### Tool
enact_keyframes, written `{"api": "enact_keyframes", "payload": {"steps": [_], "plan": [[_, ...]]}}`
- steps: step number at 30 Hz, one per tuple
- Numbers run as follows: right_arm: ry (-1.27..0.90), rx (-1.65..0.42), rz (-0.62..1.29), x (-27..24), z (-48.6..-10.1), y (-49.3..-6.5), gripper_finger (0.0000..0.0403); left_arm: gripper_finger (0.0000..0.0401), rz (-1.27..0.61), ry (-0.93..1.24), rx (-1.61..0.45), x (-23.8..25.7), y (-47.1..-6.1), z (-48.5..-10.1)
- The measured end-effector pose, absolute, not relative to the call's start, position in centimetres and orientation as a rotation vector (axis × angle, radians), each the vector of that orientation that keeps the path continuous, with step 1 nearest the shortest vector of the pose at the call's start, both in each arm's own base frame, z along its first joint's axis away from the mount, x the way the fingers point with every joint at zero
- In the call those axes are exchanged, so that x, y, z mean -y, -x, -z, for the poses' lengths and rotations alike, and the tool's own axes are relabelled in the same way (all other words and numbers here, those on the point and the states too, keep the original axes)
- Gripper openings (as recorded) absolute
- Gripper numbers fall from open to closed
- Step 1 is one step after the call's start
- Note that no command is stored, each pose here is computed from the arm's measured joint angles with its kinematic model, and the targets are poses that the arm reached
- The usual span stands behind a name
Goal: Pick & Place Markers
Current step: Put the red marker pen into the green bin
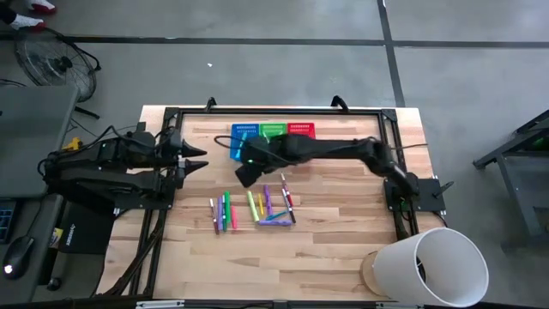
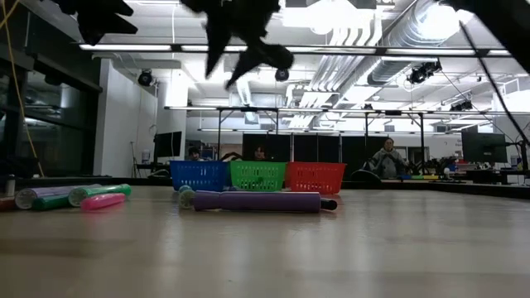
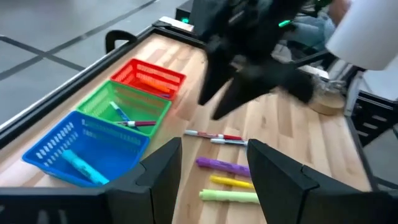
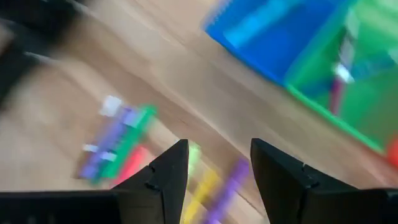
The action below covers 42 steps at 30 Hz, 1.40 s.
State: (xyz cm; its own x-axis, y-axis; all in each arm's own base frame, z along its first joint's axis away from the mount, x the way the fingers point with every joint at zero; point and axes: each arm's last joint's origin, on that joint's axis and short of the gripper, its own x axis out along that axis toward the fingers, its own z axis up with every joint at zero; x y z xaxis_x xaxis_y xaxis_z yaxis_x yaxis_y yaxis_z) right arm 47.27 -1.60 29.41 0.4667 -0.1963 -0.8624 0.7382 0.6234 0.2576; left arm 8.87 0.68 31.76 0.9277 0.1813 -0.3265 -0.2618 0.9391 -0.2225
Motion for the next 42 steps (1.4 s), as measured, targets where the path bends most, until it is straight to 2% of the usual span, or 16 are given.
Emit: {"api": "enact_keyframes", "payload": {"steps": [3,7,14,26,42], "plan": [[-0.709,-1.077,0.73,2.1,-27.7,-47.0,0.0162,0.0181,-0.21,0.27,-0.312,-0.6,-8.5,-31.7],[-0.754,-1.229,0.761,2.7,-24.3,-46.4,0.0162,0.0181,-0.2,0.272,-0.312,-0.6,-8.1,-31.7],[-0.775,-1.377,0.832,3.1,-19.6,-45.3,0.0162,0.0181,-0.194,0.272,-0.34,-0.5,-7.7,-31.4],[-0.819,-1.379,0.869,3.2,-15.4,-44.7,0.0162,0.0181,-0.191,0.272,-0.343,-0.5,-7.7,-31.4],[-0.857,-1.383,0.861,3.2,-12.9,-43.9,0.0162,0.0181,-0.192,0.274,-0.364,-0.5,-7.6,-31.2]]}}
